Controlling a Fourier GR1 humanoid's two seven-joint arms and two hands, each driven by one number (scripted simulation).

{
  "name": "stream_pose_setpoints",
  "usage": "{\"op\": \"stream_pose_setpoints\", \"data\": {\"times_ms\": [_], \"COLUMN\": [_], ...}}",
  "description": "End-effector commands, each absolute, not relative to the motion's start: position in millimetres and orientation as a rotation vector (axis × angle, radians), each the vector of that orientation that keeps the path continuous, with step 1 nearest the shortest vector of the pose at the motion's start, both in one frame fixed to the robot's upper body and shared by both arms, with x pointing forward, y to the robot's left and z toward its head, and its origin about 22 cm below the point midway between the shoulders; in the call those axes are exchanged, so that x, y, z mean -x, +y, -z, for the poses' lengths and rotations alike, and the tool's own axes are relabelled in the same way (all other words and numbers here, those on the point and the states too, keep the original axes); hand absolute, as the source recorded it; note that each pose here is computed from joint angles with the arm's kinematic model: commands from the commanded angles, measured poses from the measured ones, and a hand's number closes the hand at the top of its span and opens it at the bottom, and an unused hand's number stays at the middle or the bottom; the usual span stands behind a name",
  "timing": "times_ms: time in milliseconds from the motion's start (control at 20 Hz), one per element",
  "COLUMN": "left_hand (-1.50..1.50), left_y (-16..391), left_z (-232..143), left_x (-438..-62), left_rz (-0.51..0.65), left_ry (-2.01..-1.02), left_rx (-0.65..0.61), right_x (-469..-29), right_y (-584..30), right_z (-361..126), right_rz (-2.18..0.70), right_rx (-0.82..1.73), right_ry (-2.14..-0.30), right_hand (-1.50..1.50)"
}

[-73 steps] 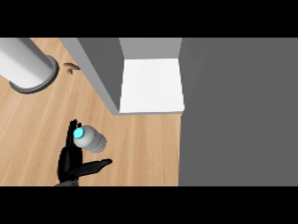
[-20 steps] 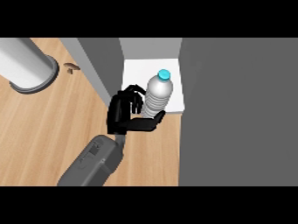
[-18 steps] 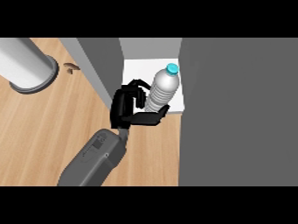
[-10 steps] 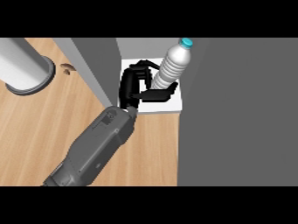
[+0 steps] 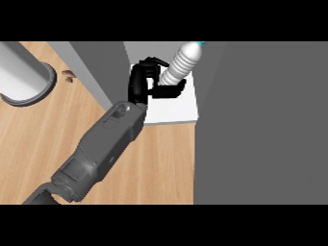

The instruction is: Pick up the bottled water, place it into the cabinet and close the cabinet

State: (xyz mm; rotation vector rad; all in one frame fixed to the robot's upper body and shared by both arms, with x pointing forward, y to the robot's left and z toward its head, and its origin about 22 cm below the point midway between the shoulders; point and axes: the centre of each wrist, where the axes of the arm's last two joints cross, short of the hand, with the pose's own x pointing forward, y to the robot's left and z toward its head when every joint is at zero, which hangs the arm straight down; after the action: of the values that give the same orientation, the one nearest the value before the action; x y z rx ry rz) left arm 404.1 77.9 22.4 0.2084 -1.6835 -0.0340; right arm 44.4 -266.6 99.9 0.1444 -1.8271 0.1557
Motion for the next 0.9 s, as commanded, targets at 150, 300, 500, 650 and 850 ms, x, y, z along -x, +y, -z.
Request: {"op": "stream_pose_setpoints", "data": {"times_ms": [150, 300, 500, 650, 850], "left_hand": [1.50, 1.50, 1.50, -1.50, -1.50], "left_y": [95, 111, 110, 124, 131], "left_z": [-25, -22, -28, -28, -28], "left_x": [-421, -424, -429, -432, -434], "left_rz": [-0.051, -0.100, -0.043, 0.016, 0.043], "left_ry": [-1.610, -1.636, -1.630, -1.683, -1.688], "left_rx": [-0.364, -0.354, -0.467, -0.528, -0.587], "right_x": [-41, -43, -43, -47, -43], "right_y": [-271, -270, -270, -267, -273], "right_z": [-110, -114, -107, -107, -102], "right_rz": [-0.108, -0.128, -0.114, -0.133, -0.129], "right_rx": [-0.212, -0.203, -0.214, -0.226, -0.243], "right_ry": [-1.862, -1.879, -1.876, -1.870, -1.886], "right_hand": [-1.50, -1.50, -1.50, -1.50, -1.50]}}
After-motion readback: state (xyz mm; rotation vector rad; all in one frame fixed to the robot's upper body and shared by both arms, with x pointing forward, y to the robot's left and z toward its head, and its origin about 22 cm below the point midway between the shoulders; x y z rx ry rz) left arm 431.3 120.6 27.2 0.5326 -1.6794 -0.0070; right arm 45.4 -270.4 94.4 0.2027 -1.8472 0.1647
